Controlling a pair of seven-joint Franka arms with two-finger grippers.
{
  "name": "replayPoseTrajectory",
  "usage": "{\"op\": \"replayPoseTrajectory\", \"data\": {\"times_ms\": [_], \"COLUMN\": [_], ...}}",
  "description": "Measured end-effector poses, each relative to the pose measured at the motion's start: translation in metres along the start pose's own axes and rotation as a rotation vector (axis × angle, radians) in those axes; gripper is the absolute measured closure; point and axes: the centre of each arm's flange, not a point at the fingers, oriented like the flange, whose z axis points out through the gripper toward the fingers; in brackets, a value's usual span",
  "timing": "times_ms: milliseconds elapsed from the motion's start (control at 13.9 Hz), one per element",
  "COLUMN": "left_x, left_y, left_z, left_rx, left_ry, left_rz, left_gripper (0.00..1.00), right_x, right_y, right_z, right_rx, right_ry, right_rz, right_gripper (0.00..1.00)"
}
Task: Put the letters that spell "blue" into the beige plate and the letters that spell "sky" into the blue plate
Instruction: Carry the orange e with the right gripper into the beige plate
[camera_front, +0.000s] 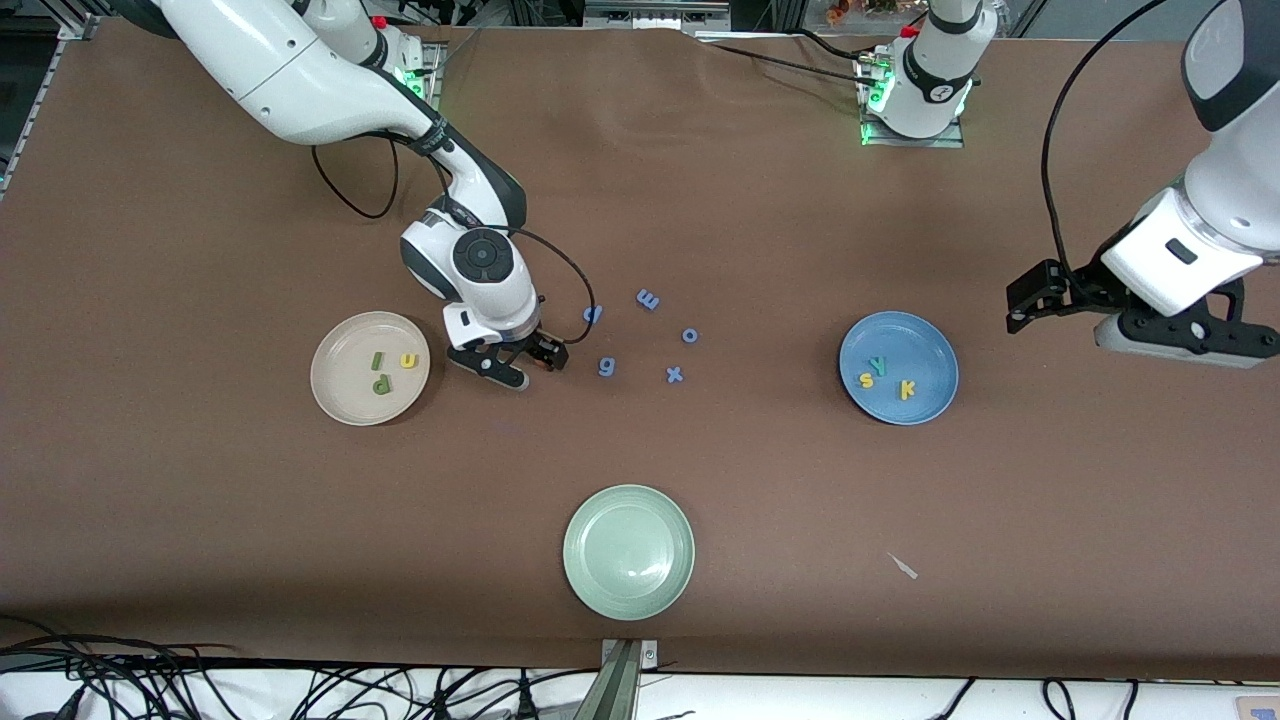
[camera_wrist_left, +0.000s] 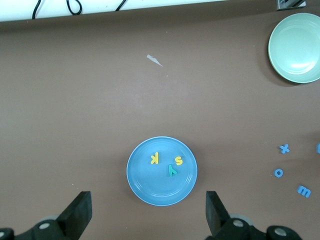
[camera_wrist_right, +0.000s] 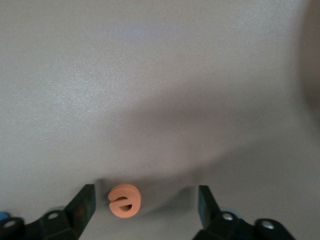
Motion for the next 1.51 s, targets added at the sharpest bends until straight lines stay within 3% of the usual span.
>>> {"op": "replayPoseTrajectory", "data": {"times_ms": [216,360,432,504,648,936,1224,1512], "left_x": [-0.026,-0.030,-0.031,-0.032,-0.036,-0.041,-0.041,-0.040], "left_y": [0.003,0.000,-0.003,-0.006,-0.008,-0.007,-0.005,-0.003], "left_z": [0.005,0.003,0.004,0.005,0.008,0.004,0.002,-0.001], "left_rx": [0.011,0.012,0.013,0.014,0.015,0.017,0.016,0.016], "left_ry": [-0.004,-0.003,-0.009,-0.021,-0.056,-0.085,-0.083,-0.076], "left_rz": [-0.044,-0.053,-0.059,-0.064,-0.067,-0.064,-0.061,-0.058], "left_gripper": [0.00,0.00,0.00,0.00,0.00,0.00,0.00,0.00], "right_x": [-0.001,-0.001,-0.001,-0.001,-0.001,0.000,0.032,0.104], "right_y": [0.000,-0.002,-0.002,-0.002,-0.003,-0.003,0.020,0.086], "right_z": [0.003,0.001,0.001,0.001,0.000,-0.001,-0.013,-0.057], "right_rx": [0.003,0.011,0.012,0.012,0.013,0.011,-0.083,-0.136], "right_ry": [0.000,0.002,0.003,0.003,0.004,0.011,0.011,-0.087], "right_rz": [-0.004,-0.004,-0.004,-0.003,-0.003,-0.030,-0.200,-0.418], "right_gripper": [0.26,0.50,0.57,0.57,0.71,0.71,0.71,0.71]}}
